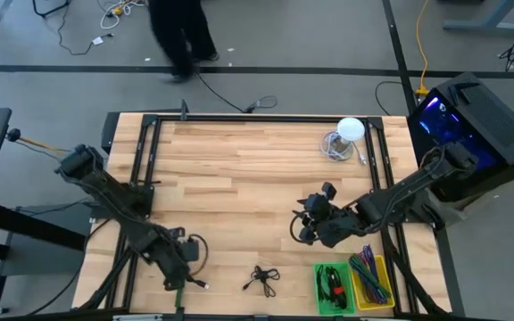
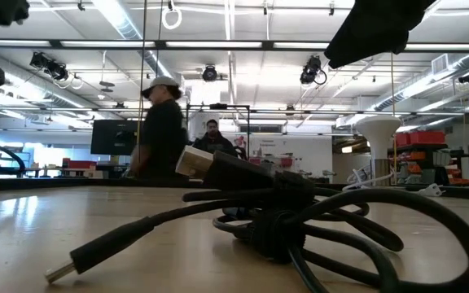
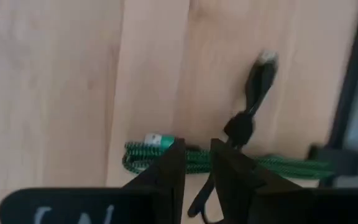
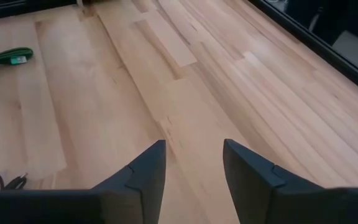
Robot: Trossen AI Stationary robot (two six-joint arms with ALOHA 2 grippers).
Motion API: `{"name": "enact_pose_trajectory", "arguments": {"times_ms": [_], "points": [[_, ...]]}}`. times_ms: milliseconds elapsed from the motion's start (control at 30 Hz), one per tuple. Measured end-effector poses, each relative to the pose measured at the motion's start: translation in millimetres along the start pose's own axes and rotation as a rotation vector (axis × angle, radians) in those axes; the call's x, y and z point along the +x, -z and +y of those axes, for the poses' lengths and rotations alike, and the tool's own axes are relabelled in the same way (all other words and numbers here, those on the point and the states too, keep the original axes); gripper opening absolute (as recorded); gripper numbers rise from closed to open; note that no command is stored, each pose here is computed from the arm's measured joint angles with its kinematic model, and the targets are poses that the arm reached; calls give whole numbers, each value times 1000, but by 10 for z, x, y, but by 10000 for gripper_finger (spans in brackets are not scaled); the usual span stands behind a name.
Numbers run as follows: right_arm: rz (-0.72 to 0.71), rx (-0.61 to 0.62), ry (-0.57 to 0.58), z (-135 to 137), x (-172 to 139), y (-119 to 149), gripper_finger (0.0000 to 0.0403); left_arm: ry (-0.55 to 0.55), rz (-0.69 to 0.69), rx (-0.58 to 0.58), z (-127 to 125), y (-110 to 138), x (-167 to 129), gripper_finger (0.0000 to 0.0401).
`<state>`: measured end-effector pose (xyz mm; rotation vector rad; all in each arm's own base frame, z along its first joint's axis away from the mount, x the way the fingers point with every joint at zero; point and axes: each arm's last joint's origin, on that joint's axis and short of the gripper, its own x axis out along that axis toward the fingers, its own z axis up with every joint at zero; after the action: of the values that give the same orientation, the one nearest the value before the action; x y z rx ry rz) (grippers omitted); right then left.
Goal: Pick & Place USB Port
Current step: Put the black charger cable into the green basket
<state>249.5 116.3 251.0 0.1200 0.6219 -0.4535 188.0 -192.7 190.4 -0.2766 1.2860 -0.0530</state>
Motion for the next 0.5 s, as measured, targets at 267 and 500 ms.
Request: {"name": "enact_pose_trajectory", "arguments": {"times_ms": [267,500], "points": [[8,-19,-7,-4,5,-2,160,18,129,119,-276,-228,241,89],[13,-23,-16,0,5,-2,160,28,211,143,-380,-270,415,109]]}}
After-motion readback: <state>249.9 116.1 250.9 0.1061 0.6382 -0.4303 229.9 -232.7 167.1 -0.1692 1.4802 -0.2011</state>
